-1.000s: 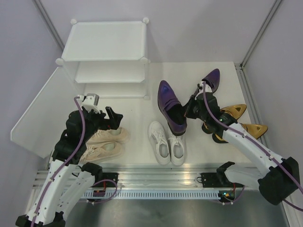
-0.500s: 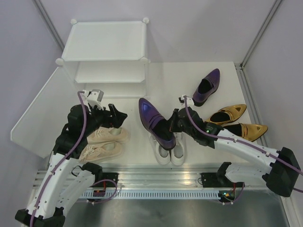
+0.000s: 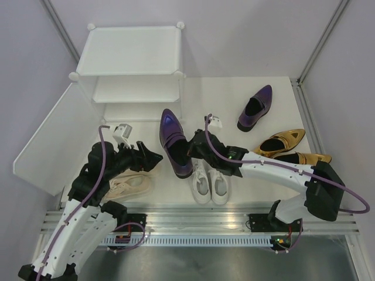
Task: Place and organize the shoes in the shoe cabinet
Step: Place the shoe in the shoe cabinet.
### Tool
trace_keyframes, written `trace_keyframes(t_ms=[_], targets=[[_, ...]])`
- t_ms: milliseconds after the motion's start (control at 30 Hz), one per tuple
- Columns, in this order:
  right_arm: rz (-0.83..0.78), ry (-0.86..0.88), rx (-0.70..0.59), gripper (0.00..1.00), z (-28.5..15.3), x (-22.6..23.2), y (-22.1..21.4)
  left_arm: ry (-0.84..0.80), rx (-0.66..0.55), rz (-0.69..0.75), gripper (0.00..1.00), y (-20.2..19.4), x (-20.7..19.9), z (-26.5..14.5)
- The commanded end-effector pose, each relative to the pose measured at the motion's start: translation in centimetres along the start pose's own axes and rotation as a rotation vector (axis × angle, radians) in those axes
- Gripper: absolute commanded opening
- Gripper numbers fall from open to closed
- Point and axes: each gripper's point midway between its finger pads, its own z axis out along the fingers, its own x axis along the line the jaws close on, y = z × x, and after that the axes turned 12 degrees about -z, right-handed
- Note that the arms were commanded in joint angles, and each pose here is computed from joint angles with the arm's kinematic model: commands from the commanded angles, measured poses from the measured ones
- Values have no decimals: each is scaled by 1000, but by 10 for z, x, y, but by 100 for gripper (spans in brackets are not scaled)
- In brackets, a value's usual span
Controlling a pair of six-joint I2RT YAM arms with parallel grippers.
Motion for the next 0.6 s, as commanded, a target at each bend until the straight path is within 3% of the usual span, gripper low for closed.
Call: trace_keyframes(t_ms=[0,233,467,567], targets=[[211,103,-213,1,-12,58,61,-3,64,-81,83,-17,1,6],[307,76,-275,0,-10,78,66,32,54,-55,83,-23,-1,5],[335,61,-295,1,7,96,77,179,-20,2,100,-19,14,6],[336,84,-276,1,10,106,77,260,-19,17,100,-18,22,12]])
